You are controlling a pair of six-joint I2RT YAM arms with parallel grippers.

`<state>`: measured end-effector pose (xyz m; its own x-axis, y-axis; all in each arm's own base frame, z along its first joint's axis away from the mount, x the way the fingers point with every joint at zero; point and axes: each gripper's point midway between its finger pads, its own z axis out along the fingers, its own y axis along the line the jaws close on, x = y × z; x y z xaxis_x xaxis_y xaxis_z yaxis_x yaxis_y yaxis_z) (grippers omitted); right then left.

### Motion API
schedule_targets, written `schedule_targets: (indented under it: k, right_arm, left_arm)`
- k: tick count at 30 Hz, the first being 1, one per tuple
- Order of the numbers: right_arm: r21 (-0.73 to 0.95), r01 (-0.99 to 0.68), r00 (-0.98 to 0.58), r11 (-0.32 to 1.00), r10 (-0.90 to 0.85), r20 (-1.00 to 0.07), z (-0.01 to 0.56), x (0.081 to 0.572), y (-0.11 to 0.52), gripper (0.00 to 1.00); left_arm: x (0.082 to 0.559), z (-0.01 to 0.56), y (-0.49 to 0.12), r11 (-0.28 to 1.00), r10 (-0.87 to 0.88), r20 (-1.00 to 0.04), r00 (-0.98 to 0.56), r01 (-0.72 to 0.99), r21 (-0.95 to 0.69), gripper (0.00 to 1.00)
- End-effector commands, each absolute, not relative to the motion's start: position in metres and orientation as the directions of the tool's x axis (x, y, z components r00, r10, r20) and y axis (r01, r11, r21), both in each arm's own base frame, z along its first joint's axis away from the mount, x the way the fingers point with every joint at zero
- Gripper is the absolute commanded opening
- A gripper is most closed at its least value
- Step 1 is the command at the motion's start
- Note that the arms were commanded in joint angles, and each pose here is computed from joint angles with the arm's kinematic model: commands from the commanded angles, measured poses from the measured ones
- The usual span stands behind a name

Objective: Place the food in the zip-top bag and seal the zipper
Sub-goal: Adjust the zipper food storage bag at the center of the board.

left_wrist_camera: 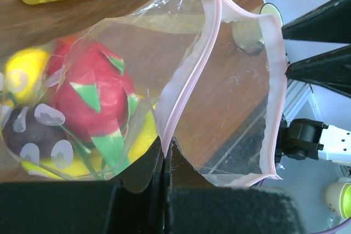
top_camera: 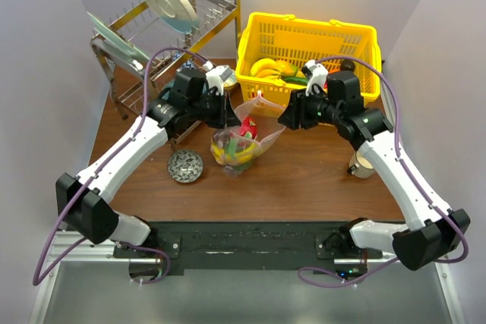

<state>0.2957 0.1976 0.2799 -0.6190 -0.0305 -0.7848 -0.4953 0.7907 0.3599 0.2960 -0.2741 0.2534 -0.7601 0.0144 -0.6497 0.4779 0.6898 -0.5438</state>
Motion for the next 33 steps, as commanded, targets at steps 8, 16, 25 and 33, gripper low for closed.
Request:
schedule_targets:
  k: [8, 16, 25, 33]
  right_arm:
    - [0.208, -0.419, -0.419, 0.884, 0.015, -0.908, 0.380, 0.369, 0.174, 0.54]
    - [0.322, -0.327, -0.520, 0.889, 0.115, -0.847, 0.355, 0.462, 0.141, 0.55]
    - [0.300, -0.195, -0.726, 0.934, 0.068, -0.685, 0.247, 0.514, 0.121, 0.63]
    - [0.037, 0.086, -0.756, 0.996, 0.089, -0.649, 0.190, 0.519, 0.051, 0.91]
  left_arm:
    - [0.310, 0.289, -0.272, 0.683, -0.015, -0.739, -0.673, 0.533, -0.500, 0.00]
    - [0.309, 0.288, -0.266, 0.707, 0.002, -0.746, -0.666, 0.529, -0.470, 0.00]
    - [0.312, 0.285, -0.261, 0.729, 0.013, -0.750, -0.662, 0.519, -0.445, 0.00]
    - [0.313, 0.279, -0.260, 0.737, 0.025, -0.743, -0.669, 0.514, -0.438, 0.00]
